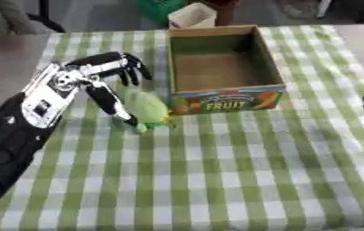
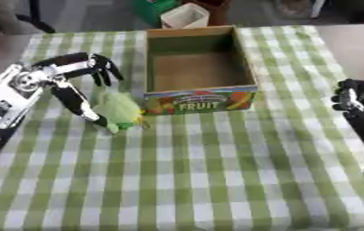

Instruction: Pick up objects on the table and place them in the box.

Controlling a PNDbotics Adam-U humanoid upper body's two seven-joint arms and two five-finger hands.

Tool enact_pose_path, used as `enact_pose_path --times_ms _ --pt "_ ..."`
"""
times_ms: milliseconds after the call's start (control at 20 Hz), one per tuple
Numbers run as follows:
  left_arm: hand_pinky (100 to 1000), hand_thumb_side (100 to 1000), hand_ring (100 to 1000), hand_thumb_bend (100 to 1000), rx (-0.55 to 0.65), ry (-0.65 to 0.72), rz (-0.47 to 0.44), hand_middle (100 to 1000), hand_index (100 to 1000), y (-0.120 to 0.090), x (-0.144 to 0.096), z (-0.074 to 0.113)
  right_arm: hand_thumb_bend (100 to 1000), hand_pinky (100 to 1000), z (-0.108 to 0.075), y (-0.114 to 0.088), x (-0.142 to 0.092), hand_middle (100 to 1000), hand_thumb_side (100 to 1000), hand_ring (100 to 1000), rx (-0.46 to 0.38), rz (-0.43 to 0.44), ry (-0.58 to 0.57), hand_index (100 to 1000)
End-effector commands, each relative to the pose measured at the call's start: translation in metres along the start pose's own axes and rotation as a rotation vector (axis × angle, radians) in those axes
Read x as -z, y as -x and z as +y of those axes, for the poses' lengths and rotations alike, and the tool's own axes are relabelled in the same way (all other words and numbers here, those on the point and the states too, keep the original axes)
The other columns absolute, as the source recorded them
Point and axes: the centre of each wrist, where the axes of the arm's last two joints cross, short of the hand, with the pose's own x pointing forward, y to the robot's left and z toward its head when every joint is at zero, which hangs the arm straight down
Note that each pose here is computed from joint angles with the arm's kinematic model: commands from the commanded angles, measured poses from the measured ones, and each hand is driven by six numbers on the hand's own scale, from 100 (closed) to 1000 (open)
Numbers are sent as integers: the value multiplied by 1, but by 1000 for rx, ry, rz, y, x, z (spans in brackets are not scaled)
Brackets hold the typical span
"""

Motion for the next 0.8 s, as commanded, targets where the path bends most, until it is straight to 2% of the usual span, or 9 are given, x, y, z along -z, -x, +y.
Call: enact_pose_path --times_ms 50,300,350,400,500,550,600,700,800 --pt "648 100 671 802 26 -7 21 720 764 3 2 6 100 613 -4 -6 5 562 525 619 -8 -22 1 663" --pt "624 100 634 794 38 -40 47 683 740 9 11 -6 100 613 -3 -6 5 561 525 619 -5 -23 0 662" --pt "574 100 565 709 39 -44 48 602 677 10 12 -7 100 613 -3 -6 5 561 526 619 -5 -23 0 662" --pt "561 100 541 679 31 -61 47 575 651 10 13 -9 100 613 -3 -6 5 561 526 619 -5 -22 -1 662" --pt "524 100 474 546 20 -96 48 499 577 11 15 -13 100 613 -3 -5 5 561 526 619 -5 -21 -1 662" --pt "524 100 474 546 16 -112 49 499 577 11 16 -14 100 613 -3 -5 5 561 526 619 -4 -21 0 662" --pt "488 100 405 401 10 -133 51 425 502 12 16 -13 100 613 -3 -5 5 561 527 619 -4 -20 0 662" --pt "463 100 349 329 -4 -175 56 361 445 11 15 -12 100 612 -3 -5 5 561 527 619 -4 -20 0 662" --pt "446 100 311 302 -16 -215 60 310 403 11 12 -8 100 613 -3 -5 5 561 527 619 -4 -20 1 662"
